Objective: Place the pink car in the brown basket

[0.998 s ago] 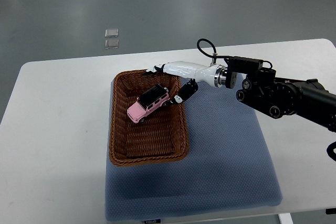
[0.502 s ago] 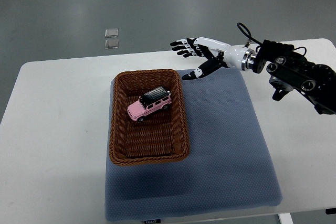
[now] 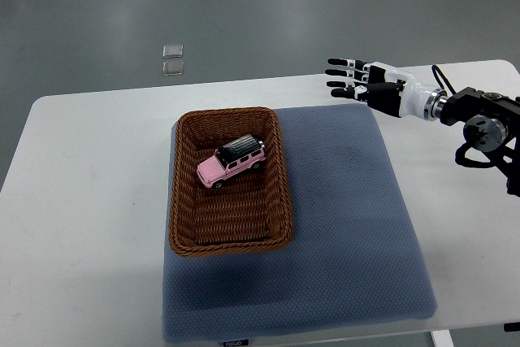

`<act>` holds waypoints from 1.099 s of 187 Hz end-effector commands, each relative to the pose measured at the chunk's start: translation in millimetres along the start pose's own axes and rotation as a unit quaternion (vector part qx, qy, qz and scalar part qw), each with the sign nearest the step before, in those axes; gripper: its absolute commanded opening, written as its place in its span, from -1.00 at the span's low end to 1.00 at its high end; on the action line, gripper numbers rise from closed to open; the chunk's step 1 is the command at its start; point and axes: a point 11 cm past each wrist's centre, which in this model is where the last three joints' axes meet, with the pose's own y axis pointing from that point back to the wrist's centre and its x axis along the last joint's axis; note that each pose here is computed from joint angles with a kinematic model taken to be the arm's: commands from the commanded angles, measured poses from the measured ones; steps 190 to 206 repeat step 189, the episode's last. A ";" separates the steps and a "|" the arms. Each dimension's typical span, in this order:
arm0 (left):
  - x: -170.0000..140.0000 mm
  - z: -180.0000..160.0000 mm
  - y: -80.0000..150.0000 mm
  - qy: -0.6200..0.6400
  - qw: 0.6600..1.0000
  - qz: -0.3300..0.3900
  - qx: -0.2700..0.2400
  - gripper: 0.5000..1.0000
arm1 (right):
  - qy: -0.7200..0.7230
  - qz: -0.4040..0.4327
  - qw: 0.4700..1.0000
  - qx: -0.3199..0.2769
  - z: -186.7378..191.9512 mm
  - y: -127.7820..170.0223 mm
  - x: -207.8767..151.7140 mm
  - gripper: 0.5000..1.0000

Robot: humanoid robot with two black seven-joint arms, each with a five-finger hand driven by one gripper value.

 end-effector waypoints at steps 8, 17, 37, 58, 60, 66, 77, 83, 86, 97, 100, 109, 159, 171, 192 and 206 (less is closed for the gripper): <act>0.5 -0.1 0.0 0.000 1.000 0.000 0.000 1.00 | -0.065 0.024 0.998 0.005 11.7 4.7 9.3 0.64; -0.1 0.1 0.0 0.000 1.000 0.000 0.000 1.00 | -0.071 0.025 0.997 0.005 13.7 4.1 8.8 0.64; -0.1 -0.8 0.0 0.000 1.000 0.000 0.001 1.00 | -0.074 0.026 0.997 0.007 12.6 4.5 9.9 0.64; -0.1 0.0 0.0 0.000 1.000 0.000 0.000 1.00 | -0.105 0.027 0.994 0.028 6.2 5.0 11.1 0.64; -0.1 0.1 0.0 0.000 1.000 0.000 0.000 1.00 | -0.107 0.028 0.993 0.027 7.0 5.2 11.4 0.64; -0.1 0.0 0.0 0.000 1.000 0.000 0.000 1.00 | -0.114 0.029 0.993 0.025 8.6 5.7 12.0 0.64; -0.1 0.1 0.0 0.000 1.000 0.000 0.000 1.00 | -0.122 0.031 0.992 0.027 9.6 6.2 12.7 0.64; -0.1 0.1 0.0 0.000 1.000 0.000 0.000 1.00 | -0.125 0.032 0.991 0.029 9.0 6.2 13.0 0.64; -0.1 0.1 0.0 0.000 1.000 0.000 0.000 1.00 | -0.126 0.032 0.991 0.030 8.8 6.3 13.0 0.64; -0.1 0.1 0.0 0.000 1.000 0.000 0.000 1.00 | -0.127 0.033 0.991 0.030 9.3 6.5 13.3 0.64; 0.1 0.0 0.0 0.000 1.000 0.000 0.000 1.00 | -0.128 0.033 0.991 0.033 8.7 6.5 13.4 0.64; -0.1 0.0 0.0 0.000 1.000 0.000 0.000 1.00 | -0.126 0.036 0.991 0.035 8.3 6.8 14.3 0.64; -0.1 0.0 0.0 0.000 1.000 0.000 0.000 1.00 | -0.119 0.057 0.991 0.032 10.4 13.6 27.5 0.65; -0.1 0.0 0.0 0.000 1.000 0.000 0.000 1.00 | -0.118 0.056 0.991 0.032 10.5 13.6 27.3 0.65; -0.1 0.0 0.0 0.000 1.000 0.000 0.000 1.00 | -0.117 0.058 0.991 0.033 10.1 14.4 28.6 0.65; -0.1 0.0 0.0 0.000 1.000 0.000 0.000 1.00 | -0.117 0.058 0.991 0.033 10.1 14.4 28.6 0.65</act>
